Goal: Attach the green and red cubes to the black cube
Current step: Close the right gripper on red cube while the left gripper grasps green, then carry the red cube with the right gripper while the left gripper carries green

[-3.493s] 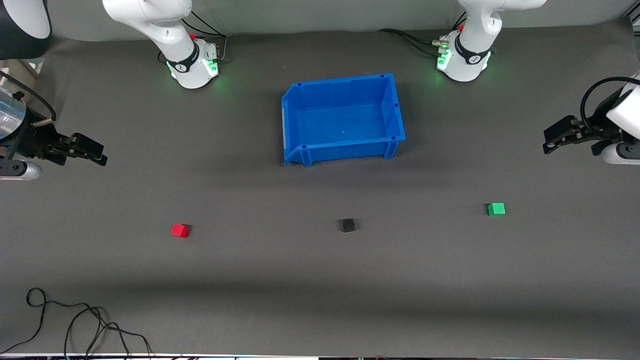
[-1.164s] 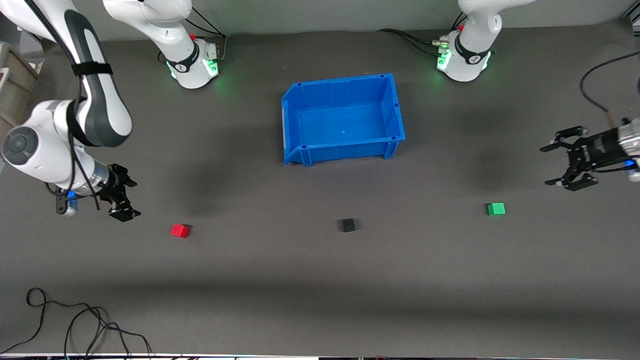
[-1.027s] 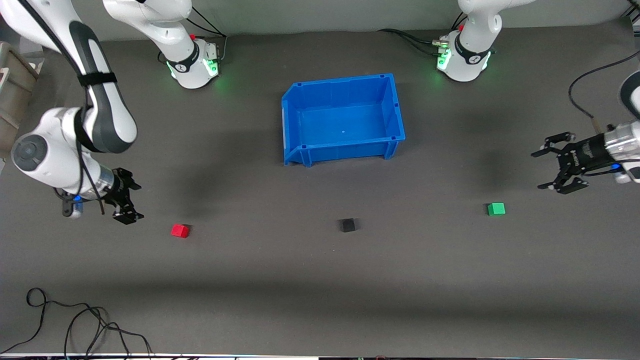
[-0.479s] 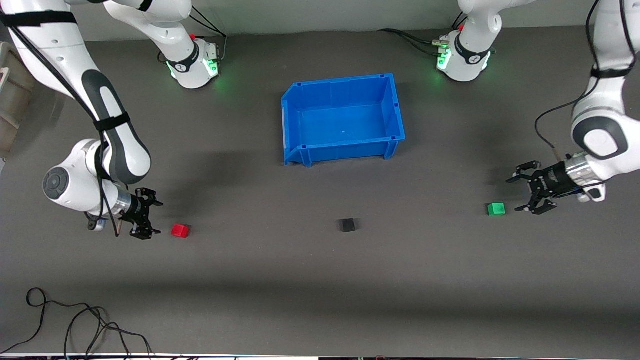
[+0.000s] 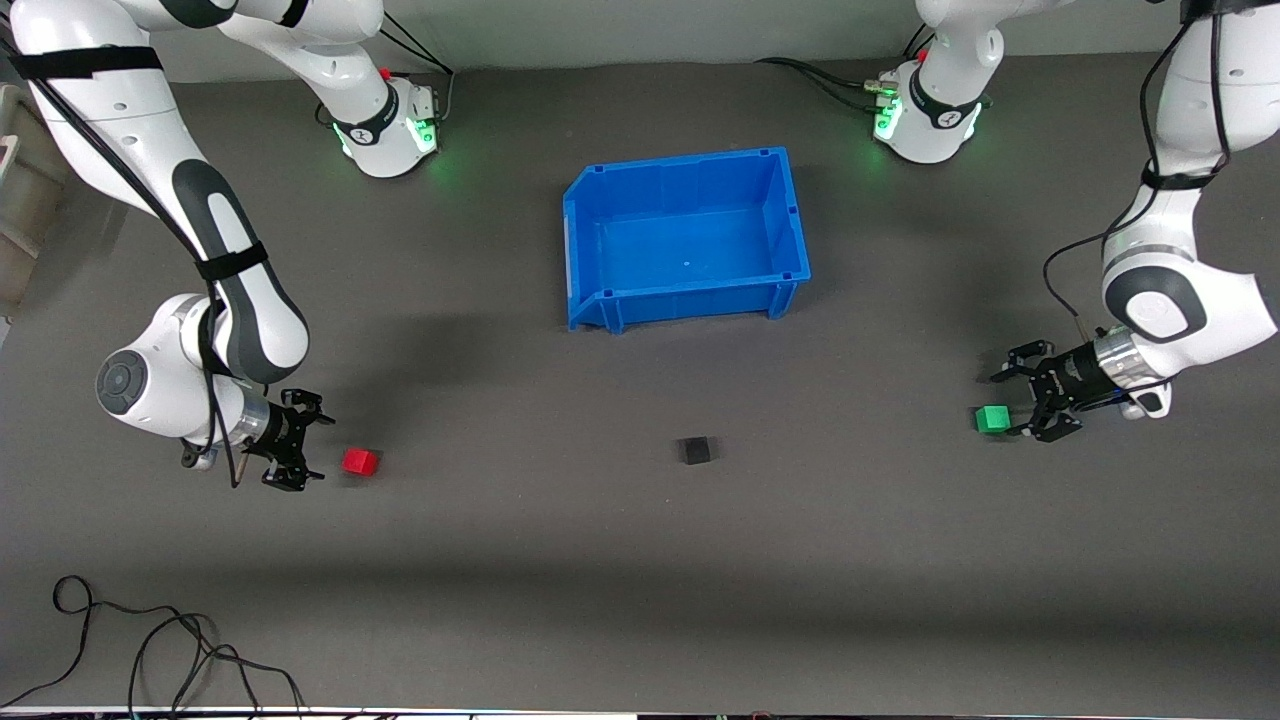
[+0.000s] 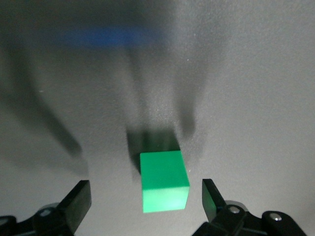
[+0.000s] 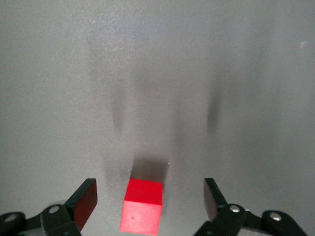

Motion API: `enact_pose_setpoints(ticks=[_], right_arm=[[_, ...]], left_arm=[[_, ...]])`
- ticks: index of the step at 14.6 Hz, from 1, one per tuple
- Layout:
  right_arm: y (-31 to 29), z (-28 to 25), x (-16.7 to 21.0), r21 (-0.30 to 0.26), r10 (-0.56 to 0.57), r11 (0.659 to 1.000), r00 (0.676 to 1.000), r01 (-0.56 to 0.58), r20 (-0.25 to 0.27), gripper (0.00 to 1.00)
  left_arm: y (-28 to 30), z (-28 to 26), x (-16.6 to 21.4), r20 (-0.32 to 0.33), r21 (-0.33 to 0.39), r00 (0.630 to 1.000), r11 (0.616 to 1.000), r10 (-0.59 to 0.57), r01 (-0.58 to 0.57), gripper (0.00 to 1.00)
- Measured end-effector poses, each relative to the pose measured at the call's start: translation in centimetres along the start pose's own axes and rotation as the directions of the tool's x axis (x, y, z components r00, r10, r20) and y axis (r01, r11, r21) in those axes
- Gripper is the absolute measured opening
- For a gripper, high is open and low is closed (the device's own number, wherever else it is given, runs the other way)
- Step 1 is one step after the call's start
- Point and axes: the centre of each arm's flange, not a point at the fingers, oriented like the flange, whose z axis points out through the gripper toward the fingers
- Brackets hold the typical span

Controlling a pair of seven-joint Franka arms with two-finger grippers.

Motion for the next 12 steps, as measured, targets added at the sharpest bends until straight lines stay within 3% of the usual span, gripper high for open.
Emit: enact_pose_setpoints(ticks=[5,6,7,10,11,12], right_arm=[[0.2,3.1,-2.4,-0.002,0.016,1.0,1.0,-0.016,-0.005,0.96],[0.2,3.1,-2.4,-0.001,0.015,1.0,1.0,-0.015,-0.005,0.94],[0.1,3.0,-2.5,0.001,0.014,1.0,1.0,-0.014,-0.004,0.94],[-0.1,2.9,-2.6,0.006,0.012,1.0,1.0,-0.012,-0.004,0.67],[-0.1,2.8,-2.7,0.009,0.012,1.0,1.0,-0.012,-0.004,0.56],[-0.3,2.7,-2.6,0.019,0.012,1.0,1.0,-0.012,-0.005,0.51]], left_arm=[[0.6,1.0,0.2,-0.007,-0.006,1.0,1.0,-0.001,0.0,0.95],[0.8,0.9,0.2,-0.008,-0.009,1.0,1.0,0.001,-0.001,0.9],[1.0,0.8,0.1,-0.008,-0.013,1.0,1.0,0.003,-0.003,0.77],[2.2,0.1,-0.2,-0.01,-0.036,1.0,0.999,0.012,-0.012,0.43],[2.8,-0.3,-0.4,-0.007,-0.045,1.0,0.999,0.01,-0.01,0.37],[3.6,-0.6,-0.9,0.001,-0.052,1.0,0.999,0.005,-0.005,0.37]])
